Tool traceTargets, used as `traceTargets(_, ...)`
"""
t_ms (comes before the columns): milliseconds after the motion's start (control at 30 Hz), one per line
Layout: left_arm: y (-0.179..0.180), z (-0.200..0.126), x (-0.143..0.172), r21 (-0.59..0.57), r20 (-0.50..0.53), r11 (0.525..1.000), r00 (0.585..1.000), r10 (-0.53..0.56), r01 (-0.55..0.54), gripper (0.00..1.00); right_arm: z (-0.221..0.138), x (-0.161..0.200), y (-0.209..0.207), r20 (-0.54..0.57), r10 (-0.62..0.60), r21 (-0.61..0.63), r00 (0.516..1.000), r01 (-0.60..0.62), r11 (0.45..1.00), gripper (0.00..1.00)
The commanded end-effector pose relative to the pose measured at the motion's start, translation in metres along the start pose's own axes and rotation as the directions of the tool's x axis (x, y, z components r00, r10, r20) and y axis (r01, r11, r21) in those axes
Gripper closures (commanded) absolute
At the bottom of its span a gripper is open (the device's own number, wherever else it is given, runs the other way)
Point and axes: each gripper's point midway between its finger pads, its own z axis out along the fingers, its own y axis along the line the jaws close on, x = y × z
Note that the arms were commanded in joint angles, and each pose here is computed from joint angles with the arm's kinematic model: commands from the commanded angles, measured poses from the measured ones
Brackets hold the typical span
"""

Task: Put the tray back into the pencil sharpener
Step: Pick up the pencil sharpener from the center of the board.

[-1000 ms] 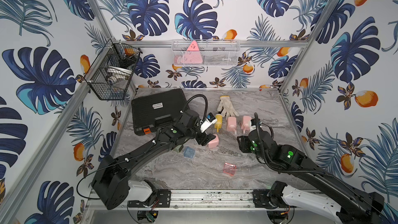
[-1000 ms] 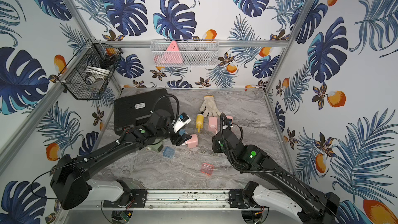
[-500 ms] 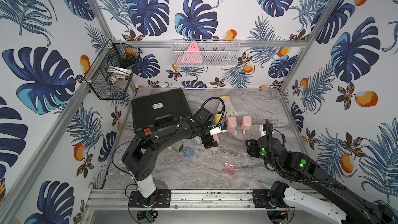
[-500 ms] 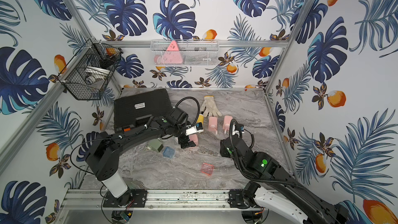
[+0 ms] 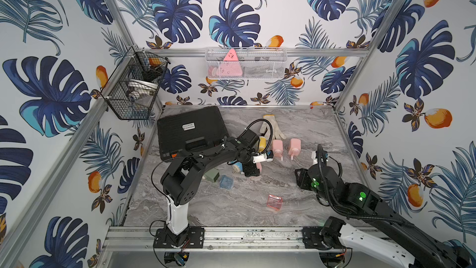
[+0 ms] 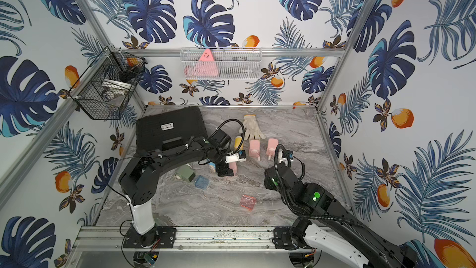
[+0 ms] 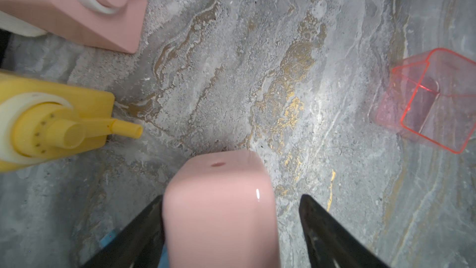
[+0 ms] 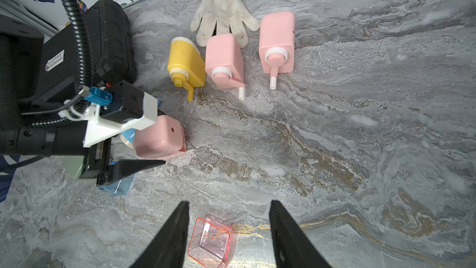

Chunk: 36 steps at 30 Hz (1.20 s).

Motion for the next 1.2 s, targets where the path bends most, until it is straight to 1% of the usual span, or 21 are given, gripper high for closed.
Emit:
traceTargets(0, -0.003, 0.004, 0.006, 0.012, -0.022, 1.000, 1.000, 0.006, -0.006, 0.21, 0.000, 0.005, -0.006, -0.015, 0.013, 0.022, 1.000, -0.012, 1.000, 0.47)
traceTargets(67, -0.004, 0.004, 0.005, 0.015, -0.016, 1.000, 1.000, -0.002, 0.003, 0.25, 0.000, 0.006, -0.007, -0.019, 0.013, 0.023, 1.000, -0.013, 1.000, 0.47)
traceTargets(267, -0.004, 0.005, 0.005, 0.014, -0.005, 1.000, 1.000, -0.011, 0.011, 0.40, 0.000, 0.006, -0.011, -0.018, -0.001, 0.045, 1.000, 0.002, 0.999, 0.47)
traceTargets(400, -0.006, 0.005, 0.008, 0.014, -0.013, 1.000, 1.000, -0.010, 0.010, 0.48, -0.002, 0.005, -0.017, -0.010, 0.015, 0.070, 1.000, -0.014, 0.997, 0.46)
traceTargets(500, -0.009, 0.000, 0.007, 0.005, -0.009, 1.000, 1.000, 0.004, -0.004, 0.51, -0.004, 0.003, -0.023, 0.008, 0.055, 0.093, 0.998, -0.056, 0.994, 0.45)
traceTargets(567, -0.017, -0.005, 0.005, 0.000, -0.003, 0.999, 0.999, 0.037, -0.037, 0.51, -0.004, 0.005, -0.028, 0.011, 0.093, 0.117, 0.996, -0.093, 0.989, 0.45)
traceTargets(633, -0.030, -0.011, 0.002, -0.003, 0.012, 0.996, 0.996, 0.085, -0.085, 0.50, -0.003, 0.008, -0.030, -0.002, 0.126, 0.140, 0.992, -0.125, 0.982, 0.45)
traceTargets(733, -0.056, -0.020, -0.002, 0.008, 0.054, 0.988, 0.987, 0.154, -0.155, 0.50, 0.003, 0.022, -0.028, -0.064, 0.175, 0.159, 0.983, -0.163, 0.974, 0.45)
traceTargets(833, -0.079, -0.026, 0.001, 0.017, 0.077, 0.979, 0.977, 0.200, -0.201, 0.50, 0.009, 0.041, -0.021, -0.150, 0.246, 0.152, 0.958, -0.223, 0.963, 0.45)
traceTargets(1000, -0.107, -0.027, 0.008, 0.032, 0.085, 0.967, 0.965, 0.247, -0.251, 0.49, 0.023, 0.079, -0.003, -0.291, 0.356, 0.089, 0.888, -0.345, 0.934, 0.46)
traceTargets(1167, -0.129, -0.015, 0.004, 0.063, 0.101, 0.952, 0.951, 0.292, -0.299, 0.48, 0.038, 0.104, 0.007, -0.364, 0.425, 0.050, 0.829, -0.439, 0.897, 0.50)
